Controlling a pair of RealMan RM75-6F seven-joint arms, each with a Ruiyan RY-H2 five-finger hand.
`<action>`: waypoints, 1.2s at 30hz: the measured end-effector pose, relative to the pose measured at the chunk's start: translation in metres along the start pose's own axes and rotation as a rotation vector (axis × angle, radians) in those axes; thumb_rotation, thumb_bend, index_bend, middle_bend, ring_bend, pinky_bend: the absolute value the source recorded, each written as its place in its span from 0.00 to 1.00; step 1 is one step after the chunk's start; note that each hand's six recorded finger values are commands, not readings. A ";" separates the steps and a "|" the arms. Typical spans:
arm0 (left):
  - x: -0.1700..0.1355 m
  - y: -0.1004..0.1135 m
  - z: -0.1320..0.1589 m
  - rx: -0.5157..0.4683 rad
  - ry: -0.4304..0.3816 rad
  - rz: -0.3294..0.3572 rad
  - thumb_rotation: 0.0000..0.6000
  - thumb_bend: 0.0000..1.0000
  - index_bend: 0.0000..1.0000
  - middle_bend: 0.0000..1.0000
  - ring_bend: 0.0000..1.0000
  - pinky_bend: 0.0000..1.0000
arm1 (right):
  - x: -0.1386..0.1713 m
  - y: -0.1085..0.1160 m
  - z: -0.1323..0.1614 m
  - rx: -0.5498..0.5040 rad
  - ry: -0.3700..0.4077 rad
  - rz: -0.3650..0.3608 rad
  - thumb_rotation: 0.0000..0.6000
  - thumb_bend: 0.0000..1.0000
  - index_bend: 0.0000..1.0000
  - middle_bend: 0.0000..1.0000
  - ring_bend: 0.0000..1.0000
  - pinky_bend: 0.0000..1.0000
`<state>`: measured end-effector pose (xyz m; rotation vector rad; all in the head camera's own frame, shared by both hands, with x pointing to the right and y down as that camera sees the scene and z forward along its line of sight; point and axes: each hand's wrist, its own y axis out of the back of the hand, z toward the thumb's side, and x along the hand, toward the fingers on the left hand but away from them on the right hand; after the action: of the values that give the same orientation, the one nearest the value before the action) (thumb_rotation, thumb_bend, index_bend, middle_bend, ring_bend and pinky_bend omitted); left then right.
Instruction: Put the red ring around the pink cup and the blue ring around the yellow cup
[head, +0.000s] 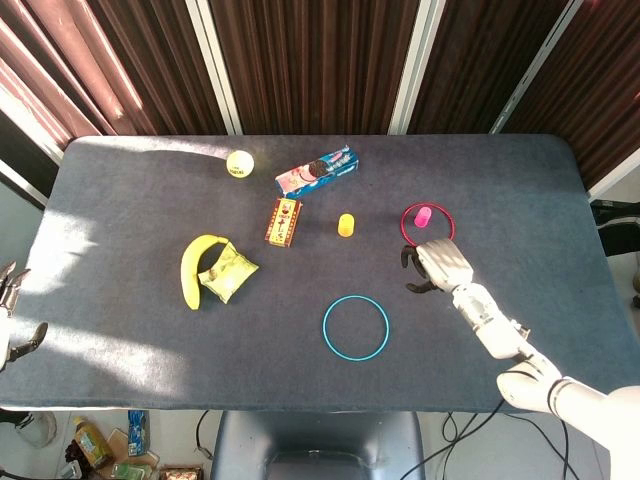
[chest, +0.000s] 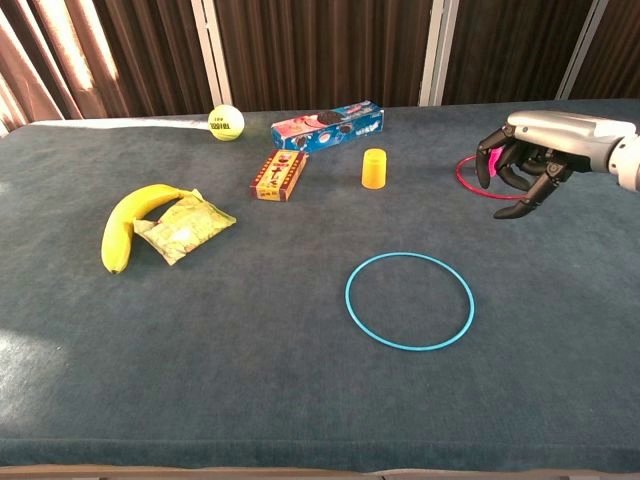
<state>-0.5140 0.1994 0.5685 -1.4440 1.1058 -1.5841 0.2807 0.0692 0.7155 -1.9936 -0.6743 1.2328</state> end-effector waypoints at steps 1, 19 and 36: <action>0.000 0.000 -0.001 0.001 0.005 0.001 1.00 0.29 0.13 0.00 0.00 0.17 | 0.005 -0.001 0.002 0.007 0.015 0.012 1.00 0.26 0.66 0.89 1.00 0.95; 0.003 -0.003 -0.025 0.018 0.058 -0.013 1.00 0.29 0.14 0.00 0.00 0.18 | 0.043 -0.039 0.018 -0.011 0.138 0.210 1.00 0.31 0.67 0.90 1.00 0.95; 0.000 0.004 -0.034 0.025 0.075 0.004 1.00 0.29 0.14 0.00 0.00 0.18 | 0.042 -0.060 0.029 -0.027 0.171 0.313 1.00 0.41 0.69 0.90 1.00 0.95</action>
<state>-0.5476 0.2020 0.5642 -1.3754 1.1269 -1.6551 0.2677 0.1460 0.7301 -2.2576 -0.3036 1.2129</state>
